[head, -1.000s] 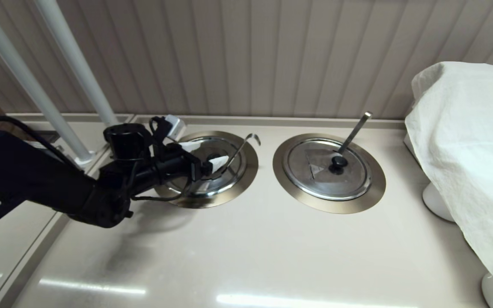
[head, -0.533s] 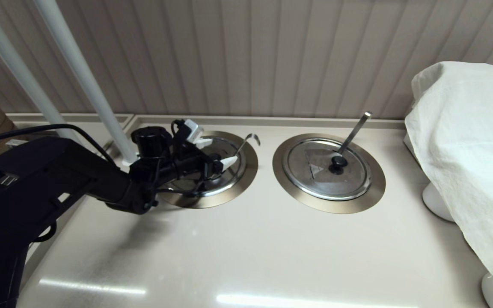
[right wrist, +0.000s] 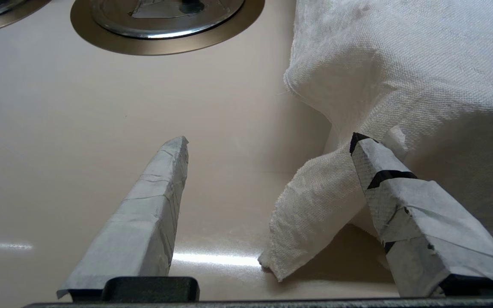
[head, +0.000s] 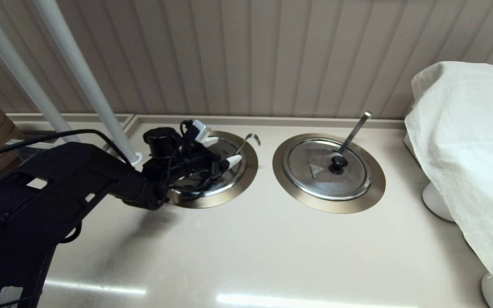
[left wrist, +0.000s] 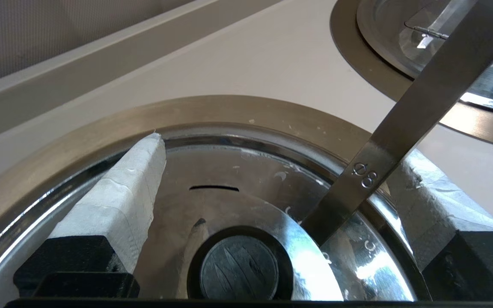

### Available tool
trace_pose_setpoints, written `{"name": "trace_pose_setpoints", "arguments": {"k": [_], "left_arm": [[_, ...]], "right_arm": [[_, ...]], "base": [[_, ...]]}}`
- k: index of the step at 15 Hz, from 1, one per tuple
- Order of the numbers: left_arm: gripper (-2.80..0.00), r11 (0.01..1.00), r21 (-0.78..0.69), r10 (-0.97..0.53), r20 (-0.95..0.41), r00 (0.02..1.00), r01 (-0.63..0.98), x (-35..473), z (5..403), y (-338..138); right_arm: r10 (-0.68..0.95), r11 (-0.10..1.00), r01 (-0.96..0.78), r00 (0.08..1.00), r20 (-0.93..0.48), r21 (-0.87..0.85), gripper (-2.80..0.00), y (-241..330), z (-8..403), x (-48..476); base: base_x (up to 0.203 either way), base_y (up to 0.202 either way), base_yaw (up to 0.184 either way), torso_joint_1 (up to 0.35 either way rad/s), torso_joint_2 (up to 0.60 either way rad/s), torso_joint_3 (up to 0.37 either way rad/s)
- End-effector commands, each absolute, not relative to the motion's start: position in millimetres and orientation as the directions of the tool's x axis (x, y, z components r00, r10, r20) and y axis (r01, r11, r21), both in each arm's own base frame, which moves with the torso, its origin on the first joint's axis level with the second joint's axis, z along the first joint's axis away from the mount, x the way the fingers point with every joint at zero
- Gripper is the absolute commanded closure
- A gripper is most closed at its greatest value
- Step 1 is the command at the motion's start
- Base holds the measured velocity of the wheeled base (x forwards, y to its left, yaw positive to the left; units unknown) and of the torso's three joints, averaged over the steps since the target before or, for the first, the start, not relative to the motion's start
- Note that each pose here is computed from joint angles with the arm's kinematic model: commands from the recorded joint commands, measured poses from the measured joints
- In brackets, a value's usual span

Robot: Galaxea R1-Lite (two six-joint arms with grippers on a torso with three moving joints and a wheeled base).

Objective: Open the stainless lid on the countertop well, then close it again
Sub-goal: Put the spoon in the groove

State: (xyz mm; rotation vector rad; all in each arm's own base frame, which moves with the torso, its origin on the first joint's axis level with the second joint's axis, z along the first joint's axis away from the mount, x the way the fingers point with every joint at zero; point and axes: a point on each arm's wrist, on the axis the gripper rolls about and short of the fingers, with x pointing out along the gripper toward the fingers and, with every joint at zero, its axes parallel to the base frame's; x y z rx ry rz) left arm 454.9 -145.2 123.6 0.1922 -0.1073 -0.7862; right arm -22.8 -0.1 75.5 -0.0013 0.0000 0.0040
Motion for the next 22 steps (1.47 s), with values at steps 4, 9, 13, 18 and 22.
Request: {"name": "trace_pose_setpoints", "arguments": {"k": [4, 9, 13, 18, 22], "left_arm": [[-2.80, 0.751, 0.229, -0.648, 0.081, 0.757, 0.619, 482.0, 112.7, -155.6], [-2.80, 0.759, 0.216, -0.639, 0.059, 0.767, 0.615, 484.3, 114.2, -156.8], [-2.80, 0.839, 0.160, -0.539, 0.118, 0.834, 0.520, 496.5, 126.3, -157.7], [-2.80, 0.874, 0.146, -0.482, 0.130, 0.866, 0.464, 504.3, 125.9, -157.9], [-2.80, 0.872, 0.110, -0.488, 0.114, 0.865, 0.477, 497.2, 127.4, -157.4]], "right_arm": [[0.006, 1.000, -0.006, 1.000, -0.002, -0.002, -2.80, -0.1, 75.5, -22.7], [0.004, 1.000, -0.004, 1.000, -0.001, -0.002, -2.80, -0.1, 75.5, -22.7], [0.005, 1.000, -0.005, 1.000, 0.000, -0.002, -2.80, 0.0, 75.5, -22.8], [0.005, 1.000, -0.005, 1.000, 0.000, -0.002, -2.80, -0.1, 75.5, -22.8], [0.004, 1.000, -0.004, 1.000, -0.001, -0.002, -2.80, 0.0, 75.5, -22.7]], "base": [[0.000, 0.000, 0.000, 0.000, 0.00, 0.000], [0.000, 0.000, 0.000, 0.000, 0.00, 0.000], [0.000, 0.000, 0.000, 0.000, 0.00, 0.000], [0.000, 0.000, 0.000, 0.000, 0.00, 0.000], [0.000, 0.000, 0.000, 0.000, 0.00, 0.000]]}}
